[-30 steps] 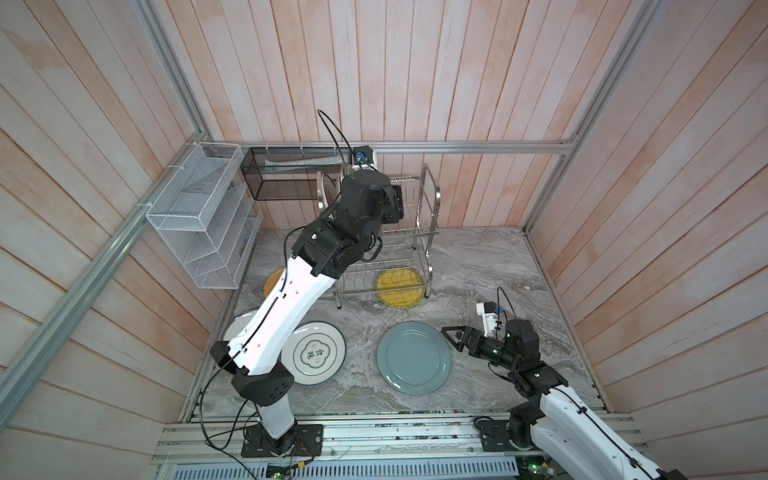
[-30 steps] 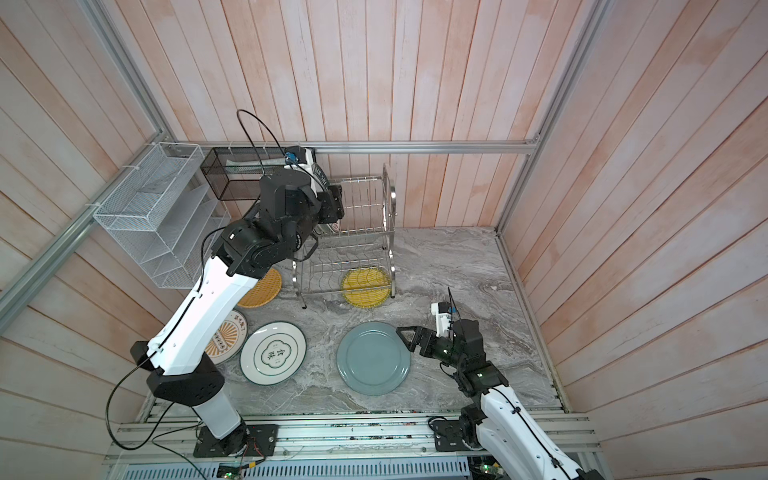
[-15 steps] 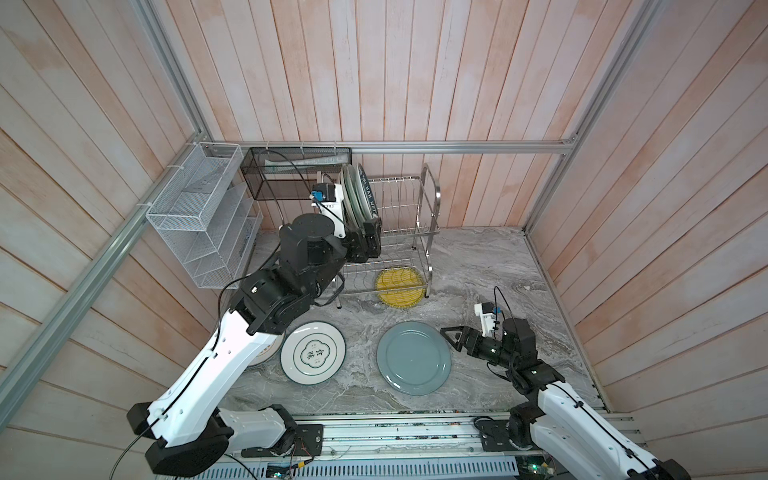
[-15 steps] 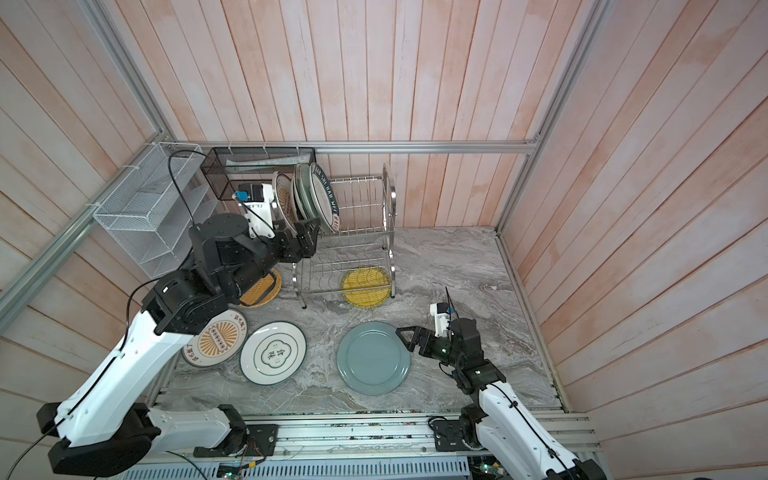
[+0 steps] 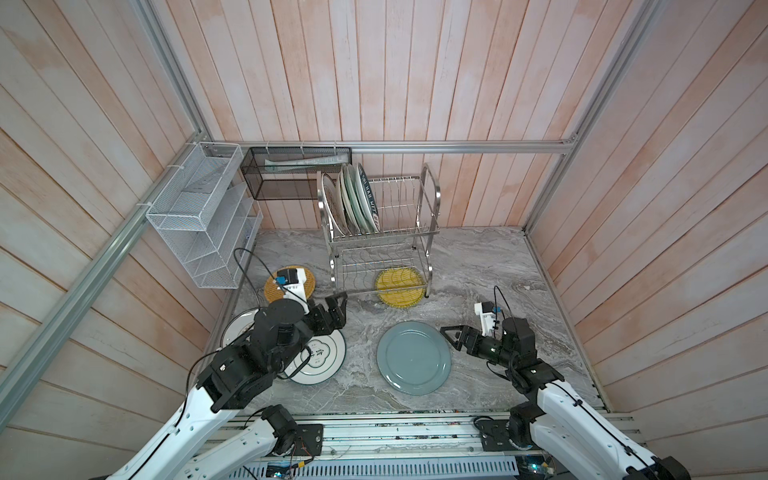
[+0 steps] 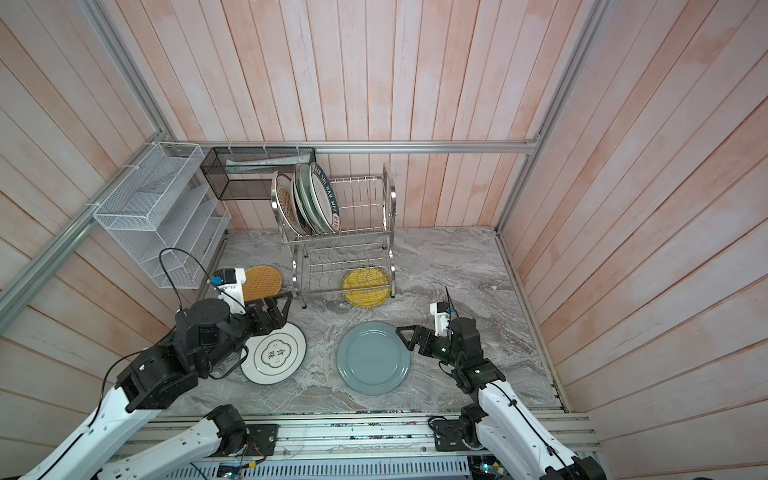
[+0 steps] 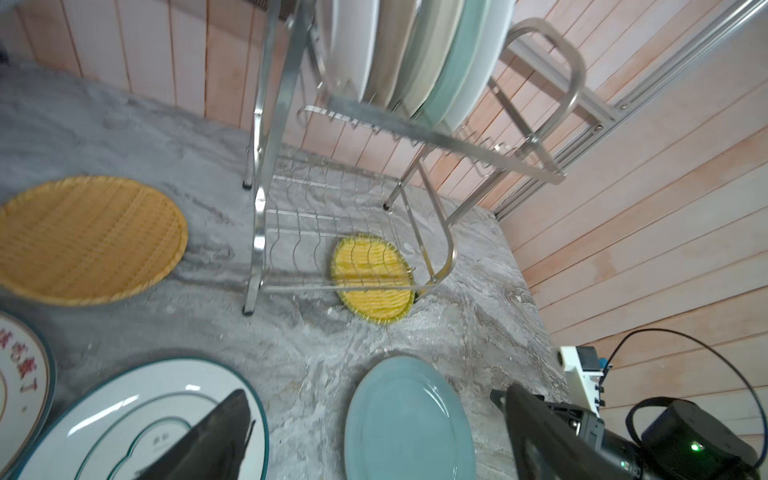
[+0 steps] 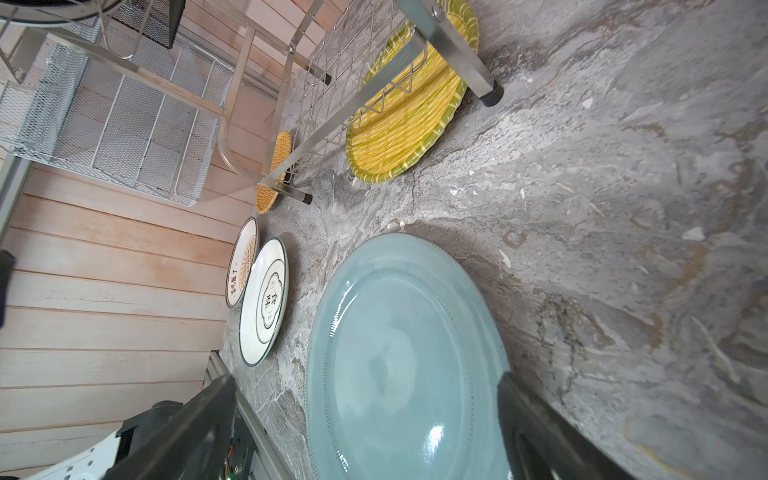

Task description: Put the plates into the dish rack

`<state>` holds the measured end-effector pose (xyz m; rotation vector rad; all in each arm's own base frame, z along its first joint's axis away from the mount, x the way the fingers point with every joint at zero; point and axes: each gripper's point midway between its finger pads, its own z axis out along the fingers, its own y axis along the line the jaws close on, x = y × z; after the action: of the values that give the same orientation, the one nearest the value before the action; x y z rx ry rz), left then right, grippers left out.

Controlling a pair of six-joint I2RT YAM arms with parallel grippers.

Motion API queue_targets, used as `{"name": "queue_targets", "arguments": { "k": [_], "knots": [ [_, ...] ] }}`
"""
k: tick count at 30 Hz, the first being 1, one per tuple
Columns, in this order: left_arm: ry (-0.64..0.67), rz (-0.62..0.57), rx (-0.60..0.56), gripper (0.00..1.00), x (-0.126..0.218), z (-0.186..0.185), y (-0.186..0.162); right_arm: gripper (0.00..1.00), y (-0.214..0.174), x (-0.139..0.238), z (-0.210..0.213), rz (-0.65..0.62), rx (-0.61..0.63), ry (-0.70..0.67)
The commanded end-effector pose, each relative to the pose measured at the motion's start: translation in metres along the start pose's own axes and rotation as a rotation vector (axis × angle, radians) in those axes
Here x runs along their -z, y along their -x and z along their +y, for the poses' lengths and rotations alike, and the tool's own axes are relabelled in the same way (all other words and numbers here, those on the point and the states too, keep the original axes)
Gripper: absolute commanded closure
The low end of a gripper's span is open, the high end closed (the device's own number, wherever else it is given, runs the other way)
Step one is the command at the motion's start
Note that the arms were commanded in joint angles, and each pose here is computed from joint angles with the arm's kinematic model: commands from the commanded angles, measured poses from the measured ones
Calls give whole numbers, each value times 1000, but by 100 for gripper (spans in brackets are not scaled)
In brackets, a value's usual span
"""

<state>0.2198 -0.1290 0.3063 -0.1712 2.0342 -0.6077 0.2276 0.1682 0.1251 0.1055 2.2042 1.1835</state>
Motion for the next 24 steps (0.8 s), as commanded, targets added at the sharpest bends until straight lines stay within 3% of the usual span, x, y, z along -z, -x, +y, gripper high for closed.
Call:
{"name": "queue_targets", "arguments": {
  "k": [1,6,14,20,24],
  "knots": [
    [82,50,147,3,-8,31,-34,2,9,1,8,-33,46,16],
    [171,69,282,2,-30,59,-57,2,13,-1,18,-36,65,37],
    [131,63,603,6,-80,102,-45,2,12,-3,30,-24,91,60],
    [176,11,838,14,-112,154,-33,2,8,0,35,-29,92,85],
    [251,-22,924,17,-126,189,-31,2,7,3,40,-35,105,102]
  ]
}}
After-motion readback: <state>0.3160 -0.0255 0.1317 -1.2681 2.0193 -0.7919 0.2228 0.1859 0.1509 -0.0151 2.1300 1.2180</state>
